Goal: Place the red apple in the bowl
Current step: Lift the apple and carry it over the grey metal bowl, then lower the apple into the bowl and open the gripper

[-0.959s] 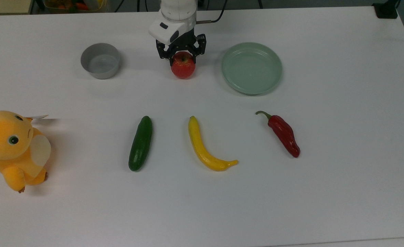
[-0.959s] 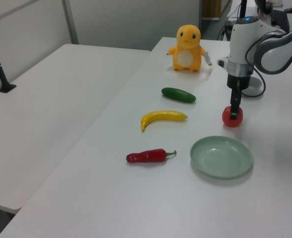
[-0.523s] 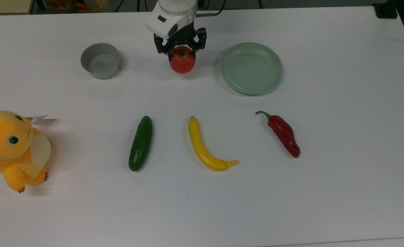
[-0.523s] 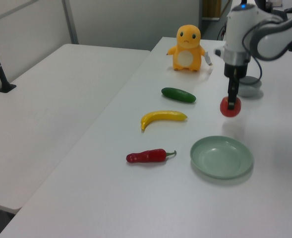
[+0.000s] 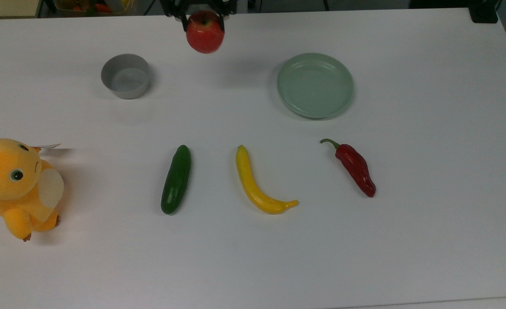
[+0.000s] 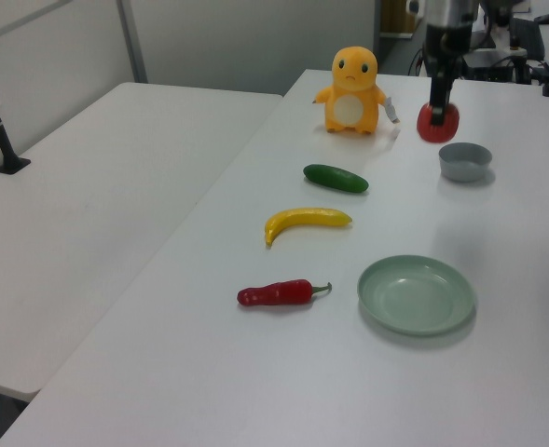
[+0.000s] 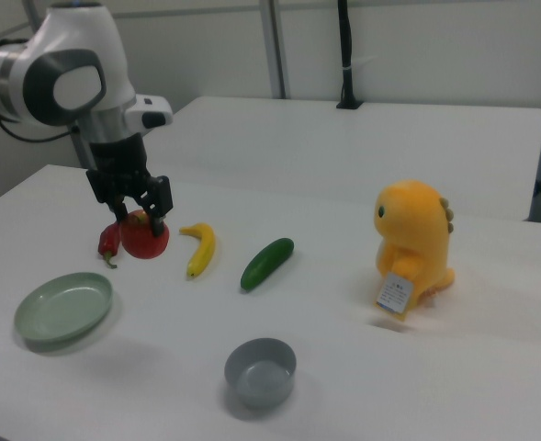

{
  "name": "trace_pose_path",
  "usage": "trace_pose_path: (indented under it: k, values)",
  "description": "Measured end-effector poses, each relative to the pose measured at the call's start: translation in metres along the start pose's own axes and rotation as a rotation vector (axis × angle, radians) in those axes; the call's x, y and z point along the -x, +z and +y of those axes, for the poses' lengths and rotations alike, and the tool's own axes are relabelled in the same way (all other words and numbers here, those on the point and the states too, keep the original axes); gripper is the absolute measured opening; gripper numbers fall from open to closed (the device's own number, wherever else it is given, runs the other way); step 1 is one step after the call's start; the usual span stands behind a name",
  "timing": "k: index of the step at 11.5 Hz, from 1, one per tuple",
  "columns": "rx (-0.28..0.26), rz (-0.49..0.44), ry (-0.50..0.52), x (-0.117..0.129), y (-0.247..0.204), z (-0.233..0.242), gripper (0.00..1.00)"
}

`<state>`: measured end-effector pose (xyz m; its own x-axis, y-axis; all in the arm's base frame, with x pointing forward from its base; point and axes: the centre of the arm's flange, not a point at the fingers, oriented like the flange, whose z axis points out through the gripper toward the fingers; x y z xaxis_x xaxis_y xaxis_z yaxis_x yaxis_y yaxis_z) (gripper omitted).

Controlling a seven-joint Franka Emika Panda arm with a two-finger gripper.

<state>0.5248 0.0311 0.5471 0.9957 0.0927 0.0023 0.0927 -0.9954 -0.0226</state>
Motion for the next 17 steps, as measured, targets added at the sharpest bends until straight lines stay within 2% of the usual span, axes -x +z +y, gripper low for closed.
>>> trace_pose_path:
  k: [1,3,7,10,13,17]
  values:
    - [-0.004,-0.004,0.033,0.009,-0.015,0.021,0.72]
    - [-0.019,-0.007,0.025,0.025,-0.034,0.066,0.72]
    - [-0.034,0.006,-0.045,0.043,-0.027,0.157,0.72]
    - [-0.017,0.023,-0.053,0.042,0.015,0.193,0.72]
    - [-0.001,0.017,-0.048,0.025,0.08,0.201,0.72]
    - [0.024,-0.049,-0.063,0.016,0.143,0.209,0.72]
